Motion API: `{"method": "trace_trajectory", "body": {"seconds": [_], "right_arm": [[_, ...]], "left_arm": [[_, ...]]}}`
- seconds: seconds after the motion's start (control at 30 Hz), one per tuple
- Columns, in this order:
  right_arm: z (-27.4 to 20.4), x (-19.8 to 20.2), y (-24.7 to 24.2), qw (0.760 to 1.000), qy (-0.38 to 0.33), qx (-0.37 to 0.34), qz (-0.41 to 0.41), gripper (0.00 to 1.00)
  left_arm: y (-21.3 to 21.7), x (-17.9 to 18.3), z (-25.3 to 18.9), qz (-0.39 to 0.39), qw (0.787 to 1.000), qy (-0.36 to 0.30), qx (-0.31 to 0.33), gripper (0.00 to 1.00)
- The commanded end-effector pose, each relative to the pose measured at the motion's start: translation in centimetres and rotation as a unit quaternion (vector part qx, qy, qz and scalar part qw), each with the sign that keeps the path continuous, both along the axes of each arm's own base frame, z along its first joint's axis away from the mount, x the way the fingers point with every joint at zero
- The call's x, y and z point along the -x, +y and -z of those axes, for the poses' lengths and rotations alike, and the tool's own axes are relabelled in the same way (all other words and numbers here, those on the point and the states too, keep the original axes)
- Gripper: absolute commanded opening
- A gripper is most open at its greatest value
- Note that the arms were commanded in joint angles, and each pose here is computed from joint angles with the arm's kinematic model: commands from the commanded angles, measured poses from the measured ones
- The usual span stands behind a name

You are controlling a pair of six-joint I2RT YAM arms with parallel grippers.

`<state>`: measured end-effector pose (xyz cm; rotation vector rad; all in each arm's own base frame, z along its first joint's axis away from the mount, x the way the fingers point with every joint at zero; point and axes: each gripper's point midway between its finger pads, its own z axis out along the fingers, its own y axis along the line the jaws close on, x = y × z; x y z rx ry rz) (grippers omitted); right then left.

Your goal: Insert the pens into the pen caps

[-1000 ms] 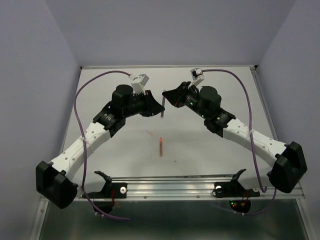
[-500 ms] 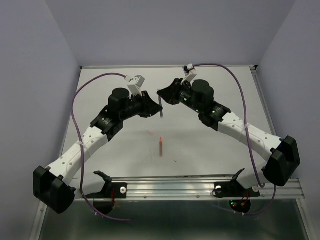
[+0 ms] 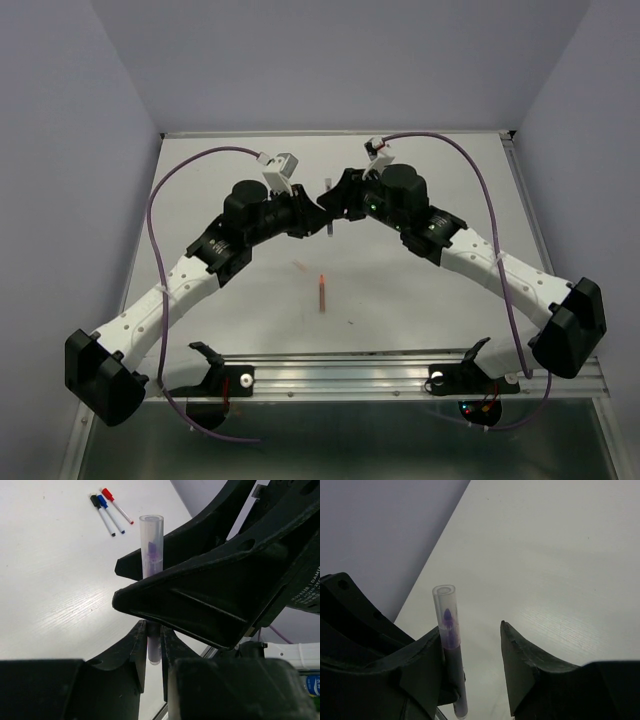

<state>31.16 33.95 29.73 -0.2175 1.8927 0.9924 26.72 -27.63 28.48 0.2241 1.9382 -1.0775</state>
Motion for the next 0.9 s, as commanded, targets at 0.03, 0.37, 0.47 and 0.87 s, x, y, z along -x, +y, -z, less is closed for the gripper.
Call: {"method": "trace_trajectory", "body": {"seconds": [0.03, 0.37, 0.47, 0.87], "right_arm": [[1.5, 2.5, -0.6, 0.999, 0.021, 0.031, -0.025, 0.52], [1.7, 2.7, -0.8, 0.999, 0.023, 0.027, -0.023, 0.14], [1.4, 1.5, -1.5, 0.999, 0.008, 0.037, 0.011, 0.01], [7.6, -8.9, -13.7, 0.955, 0.069, 0.221, 0.186, 0.01]], "left_arm": [[-0.1, -0.9, -5.8, -0.019, 0.995, -0.083, 0.059, 0.00], [-0.9, -1.5, -5.5, -0.019, 0.996, -0.070, 0.053, 0.00], [-1.2, -1.4, -5.3, -0.013, 0.997, -0.064, 0.049, 0.24], [3.6, -1.8, 0.8, -0.130, 0.991, 0.010, -0.043, 0.99]]}}
